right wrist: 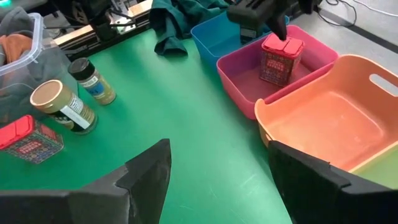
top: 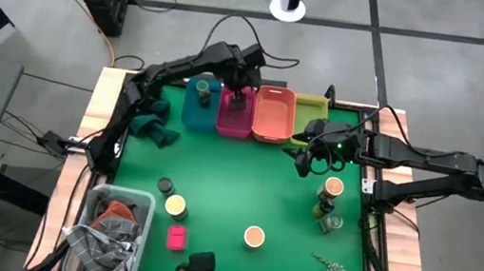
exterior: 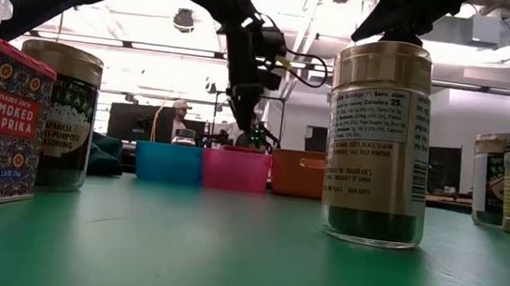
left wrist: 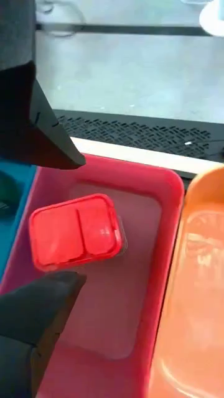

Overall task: Sort spices by type
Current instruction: Put the left black spice bottle into the orange bin

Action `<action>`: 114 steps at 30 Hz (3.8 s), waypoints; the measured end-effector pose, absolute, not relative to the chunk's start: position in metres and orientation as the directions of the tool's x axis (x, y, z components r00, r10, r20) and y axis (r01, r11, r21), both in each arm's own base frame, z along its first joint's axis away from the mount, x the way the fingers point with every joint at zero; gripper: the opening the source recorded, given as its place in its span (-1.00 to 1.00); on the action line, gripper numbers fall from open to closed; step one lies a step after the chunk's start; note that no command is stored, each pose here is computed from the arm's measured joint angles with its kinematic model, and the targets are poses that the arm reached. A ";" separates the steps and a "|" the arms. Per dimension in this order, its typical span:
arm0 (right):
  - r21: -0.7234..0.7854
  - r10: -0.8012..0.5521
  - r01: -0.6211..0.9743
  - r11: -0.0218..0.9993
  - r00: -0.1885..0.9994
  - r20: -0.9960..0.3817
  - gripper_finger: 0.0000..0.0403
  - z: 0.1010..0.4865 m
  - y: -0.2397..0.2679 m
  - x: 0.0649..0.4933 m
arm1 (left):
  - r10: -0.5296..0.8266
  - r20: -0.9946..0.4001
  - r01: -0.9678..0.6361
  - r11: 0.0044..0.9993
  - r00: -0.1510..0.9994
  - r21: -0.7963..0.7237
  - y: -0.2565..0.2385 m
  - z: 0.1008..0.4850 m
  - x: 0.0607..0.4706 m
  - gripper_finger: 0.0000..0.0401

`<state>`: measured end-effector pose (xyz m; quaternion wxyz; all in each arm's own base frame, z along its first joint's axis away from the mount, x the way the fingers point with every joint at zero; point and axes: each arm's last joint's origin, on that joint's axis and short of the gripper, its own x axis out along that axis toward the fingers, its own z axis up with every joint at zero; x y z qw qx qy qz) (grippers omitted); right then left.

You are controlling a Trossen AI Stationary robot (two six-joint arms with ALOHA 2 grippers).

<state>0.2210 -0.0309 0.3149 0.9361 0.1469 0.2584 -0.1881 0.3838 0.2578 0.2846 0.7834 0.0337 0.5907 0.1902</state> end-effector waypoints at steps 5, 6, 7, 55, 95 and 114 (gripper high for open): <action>0.160 -0.273 0.438 0.885 0.765 -0.584 0.44 0.313 -0.030 0.214 | 0.256 -0.945 -0.405 0.901 0.201 0.157 0.244 0.311 0.374 0.34; 0.159 -0.272 0.441 0.884 0.758 -0.593 0.44 0.313 -0.030 0.211 | 0.211 -0.959 -0.429 0.896 0.188 0.113 0.239 0.313 0.371 0.34; 0.158 -0.271 0.444 0.882 0.751 -0.602 0.44 0.313 -0.029 0.208 | 0.161 -0.969 -0.449 0.891 0.185 0.062 0.232 0.317 0.367 0.34; 0.135 -0.182 0.280 0.950 0.853 -0.490 0.44 0.331 -0.005 0.197 | -0.080 -0.982 -0.932 0.308 0.174 -0.190 -0.027 0.258 0.221 0.83; 0.118 -0.201 0.296 0.948 0.842 -0.500 0.44 0.330 -0.009 0.198 | -0.093 -0.980 -0.918 0.343 0.177 -0.198 -0.028 0.212 0.252 -0.07; 0.162 -0.202 0.338 0.927 0.816 -0.542 0.44 0.325 -0.010 0.197 | 0.085 -0.874 -0.810 0.427 0.479 -0.402 0.106 0.298 0.268 -0.07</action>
